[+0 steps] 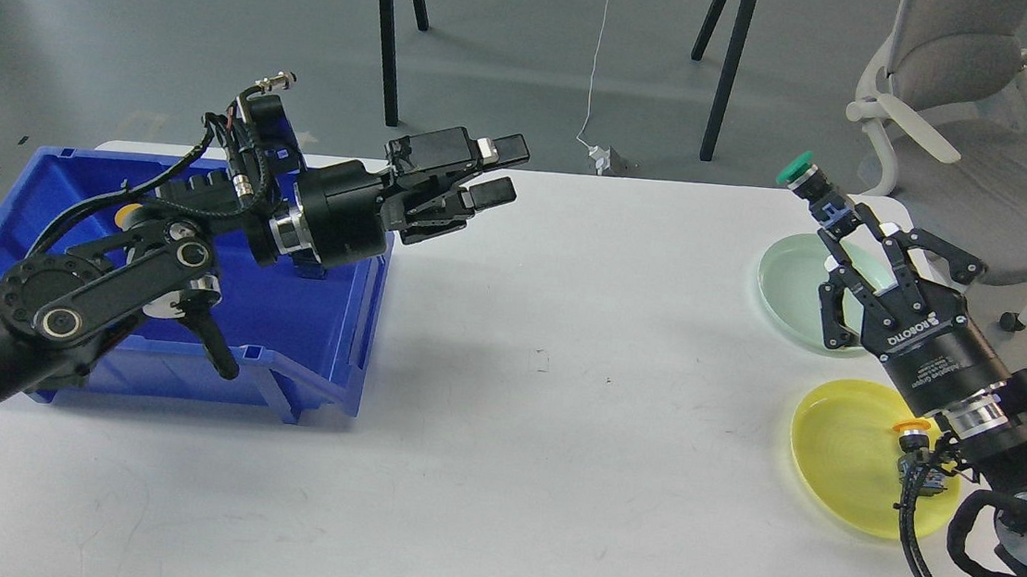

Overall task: Pass button and place on color plate
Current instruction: 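Carry the green button with the right gripper onto the pale green plate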

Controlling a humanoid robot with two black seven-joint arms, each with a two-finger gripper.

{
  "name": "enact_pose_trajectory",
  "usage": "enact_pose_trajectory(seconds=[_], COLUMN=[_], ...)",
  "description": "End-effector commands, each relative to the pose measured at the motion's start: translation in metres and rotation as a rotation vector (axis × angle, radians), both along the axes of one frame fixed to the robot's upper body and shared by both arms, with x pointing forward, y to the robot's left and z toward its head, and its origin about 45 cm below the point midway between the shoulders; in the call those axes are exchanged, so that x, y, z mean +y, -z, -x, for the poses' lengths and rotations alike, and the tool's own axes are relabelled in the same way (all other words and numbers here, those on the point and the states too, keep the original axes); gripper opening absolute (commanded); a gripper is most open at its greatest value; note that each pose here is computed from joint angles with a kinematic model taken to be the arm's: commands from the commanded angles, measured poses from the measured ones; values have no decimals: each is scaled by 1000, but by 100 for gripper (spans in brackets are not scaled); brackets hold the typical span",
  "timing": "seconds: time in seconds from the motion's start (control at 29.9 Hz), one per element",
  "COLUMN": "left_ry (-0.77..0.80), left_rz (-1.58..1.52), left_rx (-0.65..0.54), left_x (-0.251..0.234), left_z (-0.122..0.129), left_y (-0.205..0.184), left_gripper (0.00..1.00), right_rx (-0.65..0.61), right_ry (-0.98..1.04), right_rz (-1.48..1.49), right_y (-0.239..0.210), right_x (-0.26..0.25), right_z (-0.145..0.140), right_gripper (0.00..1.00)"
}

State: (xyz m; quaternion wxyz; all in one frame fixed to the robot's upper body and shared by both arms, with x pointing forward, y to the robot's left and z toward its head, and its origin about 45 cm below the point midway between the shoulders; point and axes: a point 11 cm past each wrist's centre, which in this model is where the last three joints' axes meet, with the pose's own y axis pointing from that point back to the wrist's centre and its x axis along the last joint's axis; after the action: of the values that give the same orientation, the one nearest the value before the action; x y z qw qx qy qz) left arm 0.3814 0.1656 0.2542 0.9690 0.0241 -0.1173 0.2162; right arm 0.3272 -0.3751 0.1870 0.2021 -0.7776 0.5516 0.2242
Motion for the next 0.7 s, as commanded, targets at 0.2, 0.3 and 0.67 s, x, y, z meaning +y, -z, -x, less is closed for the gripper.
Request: enact_pose_trajectory(seconds=[0.2,0.3,0.67], left_ry=[-3,-2,-12], left_rz=[-3,-2,-5], left_rx=[15,16,19], left_x=[2,1,4], left_z=[3,3,2], left_y=[7,7,9], left_gripper=[79,79,79], right_rx=[142,194,266], right_ry=[301,336,313], right_rz=[225,294,496], right_y=[45,61,86], right_x=[-91,-90,-47], right_z=[-5,-12,-45], right_gripper=[18,18,18])
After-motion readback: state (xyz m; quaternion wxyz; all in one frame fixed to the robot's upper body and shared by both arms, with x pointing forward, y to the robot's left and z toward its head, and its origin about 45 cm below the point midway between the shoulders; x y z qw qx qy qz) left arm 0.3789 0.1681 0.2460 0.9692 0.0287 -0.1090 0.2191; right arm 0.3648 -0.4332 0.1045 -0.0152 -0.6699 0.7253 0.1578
